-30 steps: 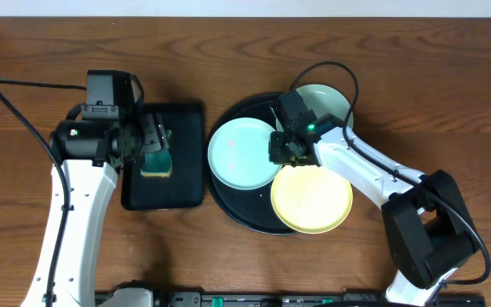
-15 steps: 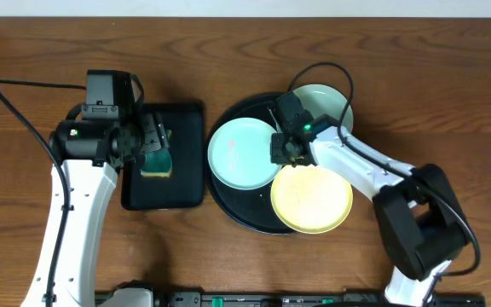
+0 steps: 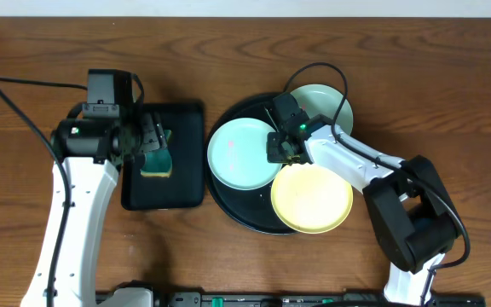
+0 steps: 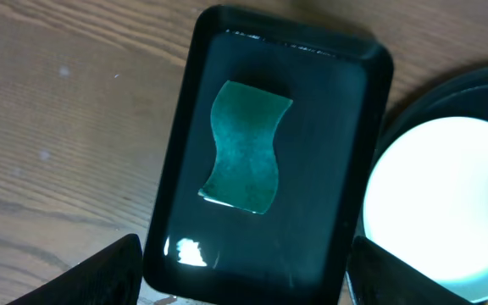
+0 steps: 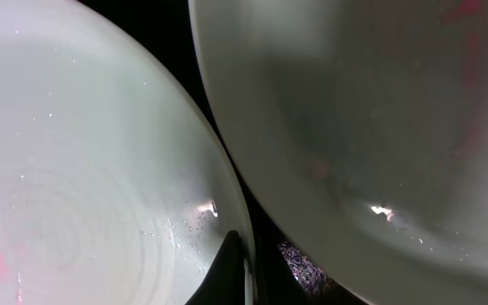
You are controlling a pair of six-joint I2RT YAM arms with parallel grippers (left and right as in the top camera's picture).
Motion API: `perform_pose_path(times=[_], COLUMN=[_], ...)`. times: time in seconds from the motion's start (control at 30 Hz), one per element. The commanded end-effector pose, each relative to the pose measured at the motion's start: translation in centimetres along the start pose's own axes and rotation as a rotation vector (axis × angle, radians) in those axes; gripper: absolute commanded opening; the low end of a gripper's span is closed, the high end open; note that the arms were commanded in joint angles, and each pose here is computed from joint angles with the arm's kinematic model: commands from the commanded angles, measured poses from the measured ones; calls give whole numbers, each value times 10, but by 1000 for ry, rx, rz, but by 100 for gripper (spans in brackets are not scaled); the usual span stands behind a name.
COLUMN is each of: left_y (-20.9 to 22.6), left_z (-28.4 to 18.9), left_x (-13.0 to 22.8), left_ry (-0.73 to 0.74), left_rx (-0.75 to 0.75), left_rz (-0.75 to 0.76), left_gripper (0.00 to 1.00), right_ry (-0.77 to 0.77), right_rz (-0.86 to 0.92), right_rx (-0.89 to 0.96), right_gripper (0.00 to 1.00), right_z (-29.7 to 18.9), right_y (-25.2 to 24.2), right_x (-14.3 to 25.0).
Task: Clean dirty plates on tray and stack at the side
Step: 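Grasp the green sponge with the left gripper and lift it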
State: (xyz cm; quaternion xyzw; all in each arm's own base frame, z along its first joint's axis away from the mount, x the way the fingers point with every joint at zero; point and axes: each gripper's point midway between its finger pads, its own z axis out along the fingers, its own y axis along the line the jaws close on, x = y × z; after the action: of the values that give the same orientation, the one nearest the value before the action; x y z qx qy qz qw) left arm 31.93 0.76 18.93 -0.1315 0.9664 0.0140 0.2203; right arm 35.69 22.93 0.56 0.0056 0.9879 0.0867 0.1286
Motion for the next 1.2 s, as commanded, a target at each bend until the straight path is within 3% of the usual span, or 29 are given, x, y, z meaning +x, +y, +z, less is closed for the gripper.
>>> perform_pose_path(times=[0.0, 0.53, 1.03, 1.17], left_y=[5, 1, 11, -4], left_z=[20, 113, 155, 164], left_x=[8, 37, 33, 40], left_ry=[57, 323, 352, 380], left_rx=[-47, -89, -23, 71], left_rz=[0, 114, 130, 171], left_gripper=[77, 62, 61, 61], right_ry=[11, 24, 28, 25], right_rz=[0, 0, 0, 0], right_rx=[35, 39, 41, 40], right_gripper=[1, 1, 2, 2], right_z=[11, 11, 11, 11], right_y=[-6, -7, -8, -7], right_x=[3, 6, 7, 6])
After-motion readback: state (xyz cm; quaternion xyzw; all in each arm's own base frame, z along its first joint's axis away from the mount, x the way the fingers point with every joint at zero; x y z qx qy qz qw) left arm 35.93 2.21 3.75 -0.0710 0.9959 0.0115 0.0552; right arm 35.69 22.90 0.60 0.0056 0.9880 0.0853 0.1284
